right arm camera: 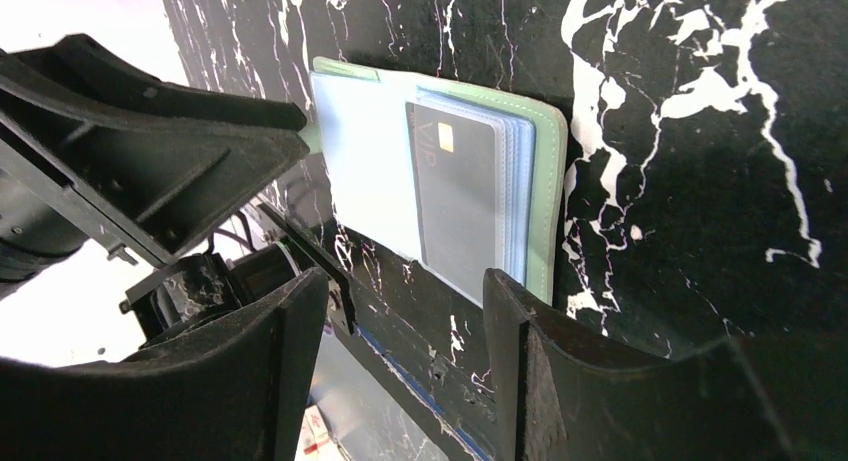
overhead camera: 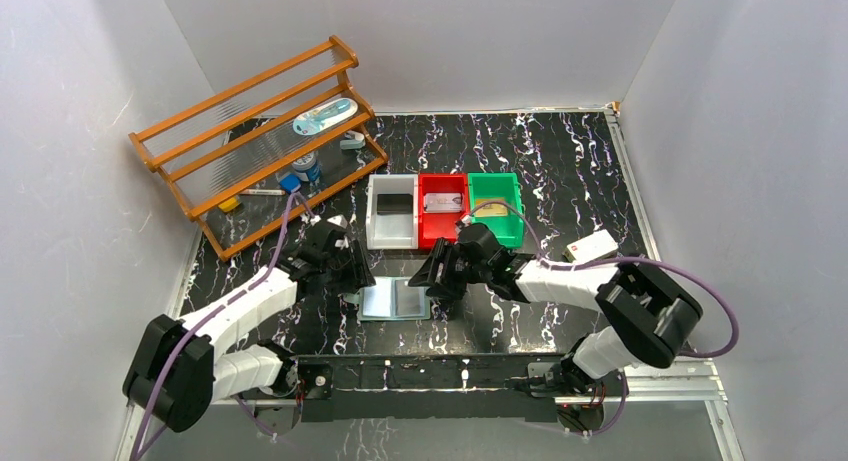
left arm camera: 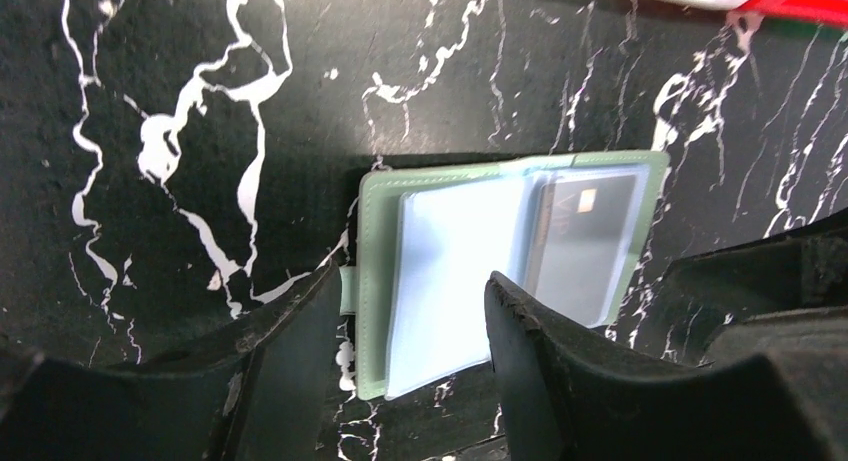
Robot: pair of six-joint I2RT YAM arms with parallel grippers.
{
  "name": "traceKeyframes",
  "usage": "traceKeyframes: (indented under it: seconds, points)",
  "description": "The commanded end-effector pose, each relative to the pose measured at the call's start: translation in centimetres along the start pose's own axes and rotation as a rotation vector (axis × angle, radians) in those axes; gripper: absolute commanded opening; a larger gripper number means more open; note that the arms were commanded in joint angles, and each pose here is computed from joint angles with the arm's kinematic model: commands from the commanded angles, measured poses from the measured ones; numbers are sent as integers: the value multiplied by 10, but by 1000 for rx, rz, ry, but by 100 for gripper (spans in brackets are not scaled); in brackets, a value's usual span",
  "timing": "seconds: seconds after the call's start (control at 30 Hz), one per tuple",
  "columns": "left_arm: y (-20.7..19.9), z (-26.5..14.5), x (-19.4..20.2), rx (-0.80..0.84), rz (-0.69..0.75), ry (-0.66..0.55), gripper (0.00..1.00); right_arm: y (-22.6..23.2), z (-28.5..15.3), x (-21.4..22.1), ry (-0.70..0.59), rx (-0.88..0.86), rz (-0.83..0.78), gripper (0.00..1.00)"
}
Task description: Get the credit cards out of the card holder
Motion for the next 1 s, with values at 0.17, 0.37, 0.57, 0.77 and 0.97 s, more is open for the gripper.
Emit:
traceKeyframes:
  seconds: [0.17,0.37,0.57,0.77,0.97]
  points:
    - [0,1,13,84,26,-14,50,24,16,2,81,-86,-19,64]
    - [0,5,17,104,31,18,44,10,24,-2,45,37,3,63]
    - [5,8,29,94,20,49,39,1,28,-1,38,84,12,63]
    - [5,10,36,114,1,60,37,0,34,0,56,94,9,62]
    - [4,11,38,138,7,71,32,8,33,1,54,72,-11,59]
Point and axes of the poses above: each gripper's point midway between its finger pads, its own z axis out along the fingers, its own y axis along the line the jaws close on, x = y × z, the point moved 8 cm from there along -z, back along the fingers, and after that the axes turned 15 degrees about z, right-handed, at the moved point
